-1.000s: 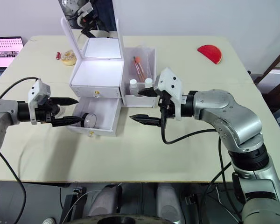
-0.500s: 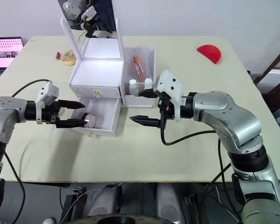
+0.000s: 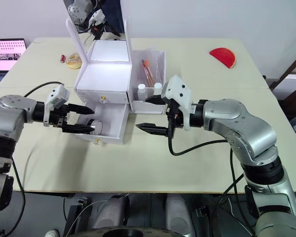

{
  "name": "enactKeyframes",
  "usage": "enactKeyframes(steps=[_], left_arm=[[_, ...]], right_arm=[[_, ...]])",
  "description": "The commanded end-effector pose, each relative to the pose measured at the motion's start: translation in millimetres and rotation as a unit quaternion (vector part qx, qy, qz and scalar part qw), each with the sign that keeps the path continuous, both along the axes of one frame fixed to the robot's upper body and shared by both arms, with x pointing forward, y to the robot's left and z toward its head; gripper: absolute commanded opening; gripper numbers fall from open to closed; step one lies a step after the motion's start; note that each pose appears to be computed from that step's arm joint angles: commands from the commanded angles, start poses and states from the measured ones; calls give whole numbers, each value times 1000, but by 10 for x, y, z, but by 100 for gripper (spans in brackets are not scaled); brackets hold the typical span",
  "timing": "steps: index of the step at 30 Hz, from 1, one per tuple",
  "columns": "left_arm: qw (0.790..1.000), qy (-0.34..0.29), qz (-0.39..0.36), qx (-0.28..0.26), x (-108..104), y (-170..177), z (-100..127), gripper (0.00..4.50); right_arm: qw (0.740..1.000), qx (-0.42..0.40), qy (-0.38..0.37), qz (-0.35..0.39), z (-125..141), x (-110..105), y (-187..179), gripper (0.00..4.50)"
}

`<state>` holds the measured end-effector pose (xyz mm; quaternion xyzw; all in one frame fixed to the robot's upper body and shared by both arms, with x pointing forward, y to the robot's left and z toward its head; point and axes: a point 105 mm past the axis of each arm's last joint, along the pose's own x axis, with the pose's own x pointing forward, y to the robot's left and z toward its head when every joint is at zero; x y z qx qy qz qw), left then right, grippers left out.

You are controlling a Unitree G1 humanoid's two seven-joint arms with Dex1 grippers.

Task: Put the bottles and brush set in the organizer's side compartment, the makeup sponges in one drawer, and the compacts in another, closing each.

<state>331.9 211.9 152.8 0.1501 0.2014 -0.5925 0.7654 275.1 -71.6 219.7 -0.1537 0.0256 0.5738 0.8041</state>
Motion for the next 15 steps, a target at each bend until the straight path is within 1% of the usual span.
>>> enactKeyframes(steps=[1, 5, 15], left_arm=[[999, -5, -21, 28, 48, 28, 38, 447], [999, -1, -22, 41, 98, 53, 14, 447], [999, 0, -34, 34, 106, -7, -21, 447]], right_arm=[[1000, 11, -24, 2, 115, -55, 0, 450], [1000, 11, -27, -4, 123, -56, -9, 450], [999, 10, -30, -16, 116, -44, -32, 450]])
